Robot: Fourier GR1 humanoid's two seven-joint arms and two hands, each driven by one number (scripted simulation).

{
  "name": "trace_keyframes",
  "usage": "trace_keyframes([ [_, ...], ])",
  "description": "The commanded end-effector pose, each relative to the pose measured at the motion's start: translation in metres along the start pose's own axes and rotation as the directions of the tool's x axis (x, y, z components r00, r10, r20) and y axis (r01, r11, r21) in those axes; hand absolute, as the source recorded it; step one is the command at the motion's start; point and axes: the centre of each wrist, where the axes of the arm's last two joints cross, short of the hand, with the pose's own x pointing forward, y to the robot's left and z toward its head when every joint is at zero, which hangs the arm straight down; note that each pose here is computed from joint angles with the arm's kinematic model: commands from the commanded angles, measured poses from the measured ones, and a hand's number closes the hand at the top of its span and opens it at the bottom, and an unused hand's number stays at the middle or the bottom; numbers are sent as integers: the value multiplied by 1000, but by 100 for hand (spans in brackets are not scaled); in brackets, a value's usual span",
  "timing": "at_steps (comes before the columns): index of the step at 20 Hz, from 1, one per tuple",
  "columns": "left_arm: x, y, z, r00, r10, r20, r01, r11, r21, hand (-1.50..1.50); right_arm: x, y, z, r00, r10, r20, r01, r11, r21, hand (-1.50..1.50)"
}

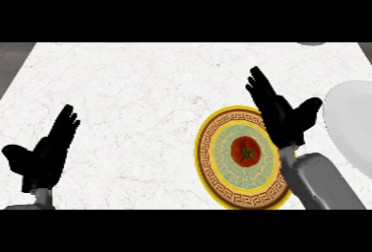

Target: Pick the tomato from the plate and place it in the plate

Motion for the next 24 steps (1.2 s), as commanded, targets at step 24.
trace_keyframes([
  [24, 78, -34, -23, 912, -98, 398, 238, 918, -318, 0, 83, 10, -70, 427, 797, -427, -641, 600, 479, -150],
])
